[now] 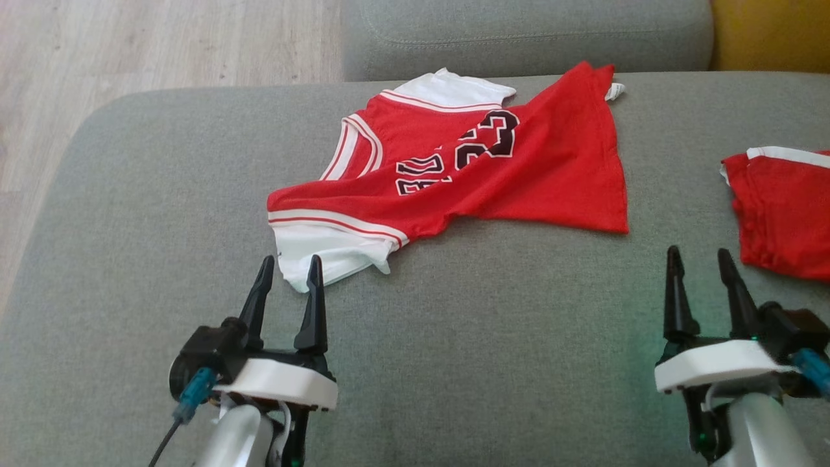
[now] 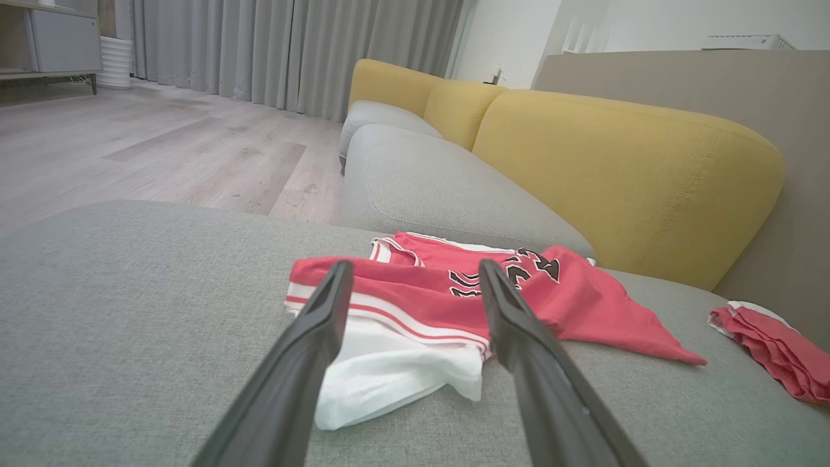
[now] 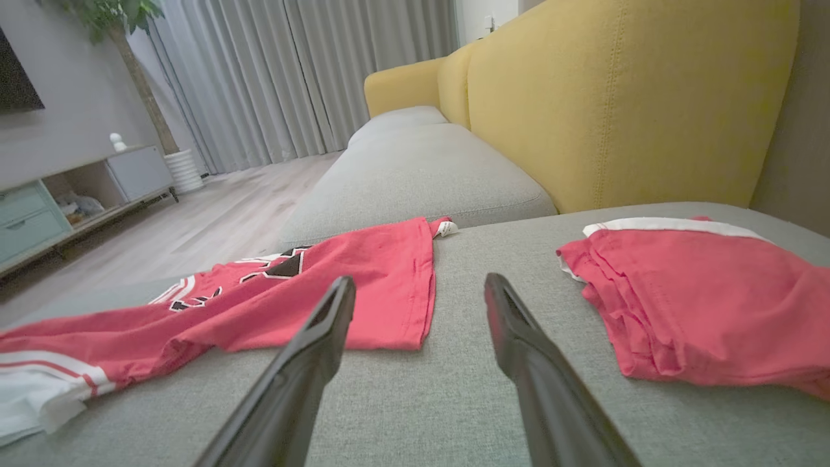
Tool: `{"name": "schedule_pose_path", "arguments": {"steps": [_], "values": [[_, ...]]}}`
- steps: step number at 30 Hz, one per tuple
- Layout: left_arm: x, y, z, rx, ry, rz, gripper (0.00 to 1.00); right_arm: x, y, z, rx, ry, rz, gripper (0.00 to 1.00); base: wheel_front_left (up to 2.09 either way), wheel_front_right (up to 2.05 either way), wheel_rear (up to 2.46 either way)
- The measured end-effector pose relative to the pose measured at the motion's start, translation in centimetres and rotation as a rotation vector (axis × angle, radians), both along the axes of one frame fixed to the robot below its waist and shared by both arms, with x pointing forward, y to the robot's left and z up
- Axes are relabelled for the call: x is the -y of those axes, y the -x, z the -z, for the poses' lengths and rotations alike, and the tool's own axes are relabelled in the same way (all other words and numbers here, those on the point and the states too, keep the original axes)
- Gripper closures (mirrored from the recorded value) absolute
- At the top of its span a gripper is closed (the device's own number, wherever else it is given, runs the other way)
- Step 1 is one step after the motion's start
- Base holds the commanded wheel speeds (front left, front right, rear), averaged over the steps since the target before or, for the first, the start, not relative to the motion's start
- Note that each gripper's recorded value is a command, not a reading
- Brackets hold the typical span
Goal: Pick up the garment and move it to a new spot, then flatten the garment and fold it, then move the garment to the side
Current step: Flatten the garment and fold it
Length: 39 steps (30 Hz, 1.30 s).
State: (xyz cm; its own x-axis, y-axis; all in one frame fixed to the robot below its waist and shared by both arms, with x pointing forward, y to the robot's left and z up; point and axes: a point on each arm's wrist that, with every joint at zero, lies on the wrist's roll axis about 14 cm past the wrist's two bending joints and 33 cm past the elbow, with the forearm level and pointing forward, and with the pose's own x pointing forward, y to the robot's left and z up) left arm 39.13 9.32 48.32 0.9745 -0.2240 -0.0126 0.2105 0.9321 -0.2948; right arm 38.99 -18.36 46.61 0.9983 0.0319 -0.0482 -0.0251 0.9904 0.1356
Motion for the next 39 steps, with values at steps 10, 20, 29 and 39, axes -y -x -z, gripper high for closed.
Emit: {"name": "schedule_pose_path", "arguments": {"steps": [10,20,29,39], "values": [[-0.6,-0.3,1.7,-0.047,-0.002,-0.013,0.0,0.9,-3.1,1.1,-0.078,0.045,0.018,0.0,0.0,0.0,0.0],[-2.1,-1.4,2.3,-0.061,-0.015,-0.05,0.0,-0.4,-7.3,6.6,-0.343,-0.022,0.012,0.0,0.0,0.0,0.0],[-3.5,-1.3,3.4,-0.094,-0.023,-0.089,0.0,-2.0,-8.2,10.2,-0.482,0.013,-0.023,0.0,0.0,0.0,0.0],[-3.3,-1.4,3.1,-0.084,-0.029,-0.085,0.0,-1.0,-8.0,9.8,-0.446,-0.004,0.02,1.0,0.0,0.0,0.0]]}}
